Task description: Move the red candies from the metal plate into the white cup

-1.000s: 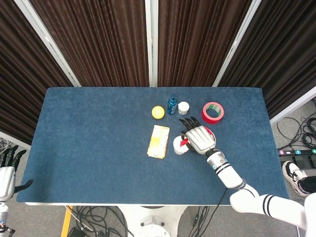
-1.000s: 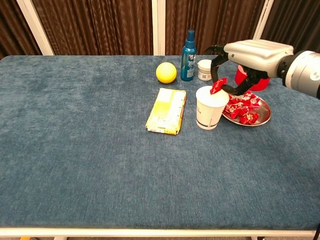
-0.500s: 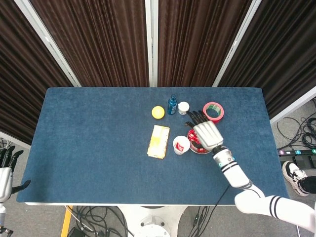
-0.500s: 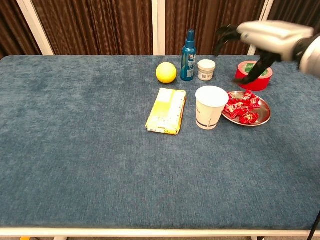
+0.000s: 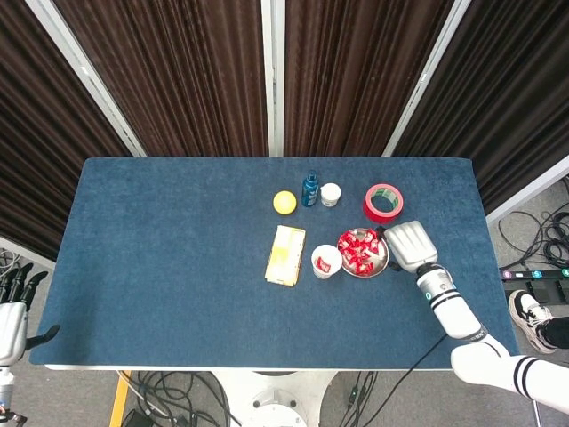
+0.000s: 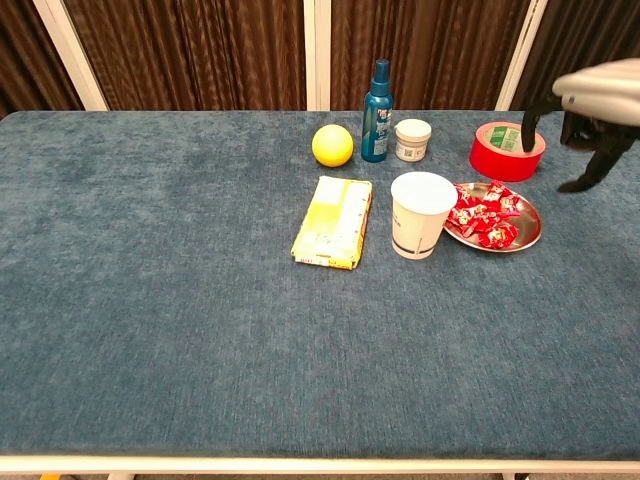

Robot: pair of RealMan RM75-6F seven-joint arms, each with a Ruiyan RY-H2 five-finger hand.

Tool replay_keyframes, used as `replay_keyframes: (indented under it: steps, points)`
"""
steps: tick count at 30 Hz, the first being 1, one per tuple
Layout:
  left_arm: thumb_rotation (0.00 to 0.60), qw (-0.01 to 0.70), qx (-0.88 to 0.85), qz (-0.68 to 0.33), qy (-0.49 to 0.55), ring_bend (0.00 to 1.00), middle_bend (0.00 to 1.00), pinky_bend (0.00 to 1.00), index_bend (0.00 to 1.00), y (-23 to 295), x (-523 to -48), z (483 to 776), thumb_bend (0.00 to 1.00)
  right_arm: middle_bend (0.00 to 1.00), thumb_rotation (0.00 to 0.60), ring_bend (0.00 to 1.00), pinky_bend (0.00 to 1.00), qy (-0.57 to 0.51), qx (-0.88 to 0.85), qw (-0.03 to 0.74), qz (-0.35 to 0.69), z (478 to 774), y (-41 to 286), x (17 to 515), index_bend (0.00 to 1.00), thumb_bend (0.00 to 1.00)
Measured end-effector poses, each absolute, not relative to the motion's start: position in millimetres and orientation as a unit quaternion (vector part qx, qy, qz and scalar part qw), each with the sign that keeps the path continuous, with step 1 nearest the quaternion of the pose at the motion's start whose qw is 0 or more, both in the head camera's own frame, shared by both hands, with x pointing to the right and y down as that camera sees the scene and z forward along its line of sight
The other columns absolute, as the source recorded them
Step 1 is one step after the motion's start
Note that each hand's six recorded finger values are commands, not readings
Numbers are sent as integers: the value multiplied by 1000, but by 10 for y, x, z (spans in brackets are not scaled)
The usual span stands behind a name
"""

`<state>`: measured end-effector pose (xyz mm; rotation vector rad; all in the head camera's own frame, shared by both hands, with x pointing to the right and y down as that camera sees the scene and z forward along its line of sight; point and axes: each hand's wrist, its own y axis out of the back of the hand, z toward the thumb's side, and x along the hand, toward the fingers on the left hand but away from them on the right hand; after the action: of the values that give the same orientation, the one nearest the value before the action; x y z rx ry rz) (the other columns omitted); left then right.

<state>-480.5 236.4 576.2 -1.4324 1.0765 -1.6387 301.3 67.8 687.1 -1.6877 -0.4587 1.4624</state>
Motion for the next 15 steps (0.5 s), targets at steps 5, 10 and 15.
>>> replay_keyframes:
  steps: [5,10,15]
  points:
    - [600,347,-553,-633,415,91,169,163,224,2377,-4801,5766,0,978,600,953,1000,-164,-677,407,591,7061,758,2971,434,101]
    - [600,344,-552,-636,415,91,169,163,225,2399,-4816,5774,0,978,600,954,1000,-148,-690,392,590,7218,849,2861,458,118]
    - [600,341,-552,-637,416,91,169,163,225,2418,-4835,5788,0,978,600,954,1000,-138,-692,386,593,7305,860,2813,465,130]
